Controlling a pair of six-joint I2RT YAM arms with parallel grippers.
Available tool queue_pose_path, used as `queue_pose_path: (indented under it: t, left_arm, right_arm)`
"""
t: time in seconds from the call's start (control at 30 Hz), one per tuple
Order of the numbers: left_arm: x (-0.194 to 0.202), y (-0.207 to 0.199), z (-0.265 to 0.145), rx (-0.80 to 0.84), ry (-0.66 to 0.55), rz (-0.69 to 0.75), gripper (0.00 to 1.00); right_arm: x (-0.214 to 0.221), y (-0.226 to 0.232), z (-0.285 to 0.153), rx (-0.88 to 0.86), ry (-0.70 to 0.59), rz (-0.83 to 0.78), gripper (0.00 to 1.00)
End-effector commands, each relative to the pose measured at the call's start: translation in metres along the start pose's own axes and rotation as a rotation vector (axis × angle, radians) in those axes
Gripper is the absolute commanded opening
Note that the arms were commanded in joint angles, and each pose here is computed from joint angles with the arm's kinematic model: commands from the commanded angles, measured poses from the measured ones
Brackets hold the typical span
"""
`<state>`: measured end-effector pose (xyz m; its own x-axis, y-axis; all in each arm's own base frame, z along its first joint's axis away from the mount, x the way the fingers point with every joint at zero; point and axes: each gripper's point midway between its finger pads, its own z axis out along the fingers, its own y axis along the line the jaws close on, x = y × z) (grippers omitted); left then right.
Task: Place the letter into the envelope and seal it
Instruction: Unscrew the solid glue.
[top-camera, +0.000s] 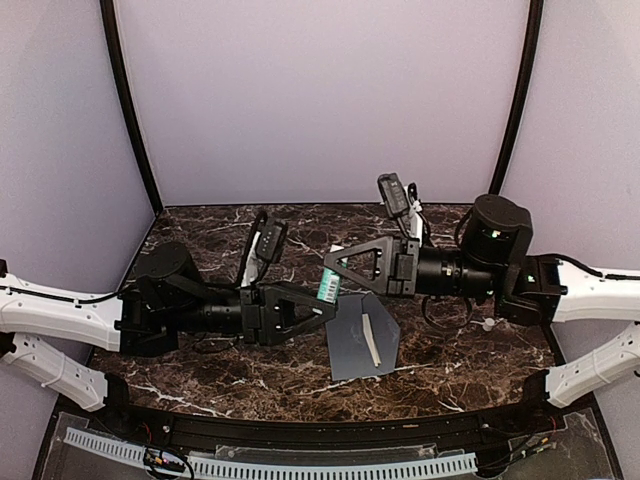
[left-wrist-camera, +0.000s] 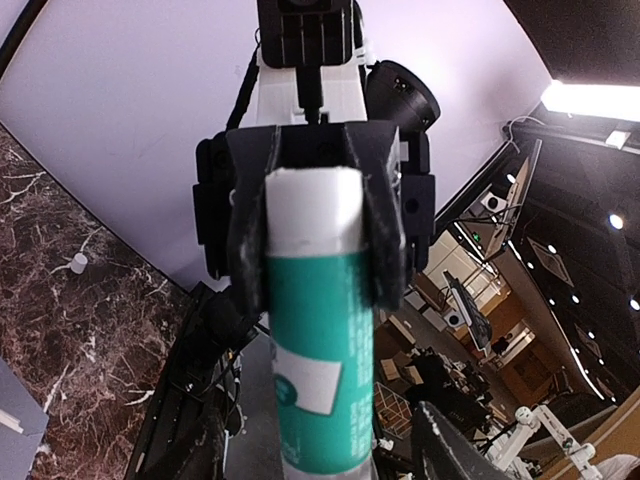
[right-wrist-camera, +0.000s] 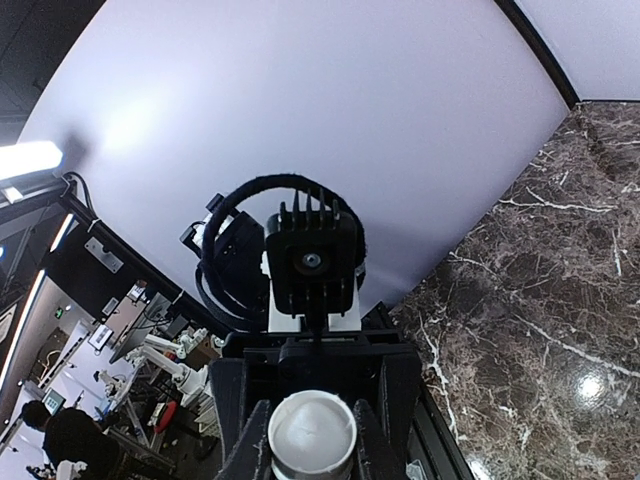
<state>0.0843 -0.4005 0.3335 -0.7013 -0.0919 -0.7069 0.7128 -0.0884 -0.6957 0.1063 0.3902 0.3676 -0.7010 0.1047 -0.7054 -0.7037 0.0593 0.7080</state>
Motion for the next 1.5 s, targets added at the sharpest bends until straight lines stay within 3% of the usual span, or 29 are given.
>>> queue_pose_path:
  t: [0.0,0.37,0.7,1.0,1.17,1.47]
  left_arm:
    - [0.0,-0.02,0.001,0.058,0.056,0.012,0.6]
    - [0.002,-0.025,0.008,0.109,0.066,-0.004,0.32]
    - [0.007,-0.021,0.007,0.103,0.079,-0.024,0.29]
    - [0.008,-0.015,0.008,0.072,0.078,-0.02,0.05]
    - [0.005,0.002,0.006,-0.03,0.062,-0.017,0.0]
    - [0.0,0.046,-0.004,-0.304,0.033,-0.024,0.0]
  right_arm:
    - [-0.017,0.02,-0.007,-0.023,-0.032,-0.004,0.02]
    - [-0.015,0.024,-0.007,-0.026,0.002,0.002,0.0]
    - [-0.016,0.023,-0.007,-0.01,0.005,-0.004,0.0]
    - [-0.015,0.016,-0.006,0.027,0.009,-0.016,0.0]
    - [-0.012,0.0,0.0,0.098,0.022,-0.014,0.0]
    - [-0.002,-0.04,0.011,0.32,0.049,0.008,0.0]
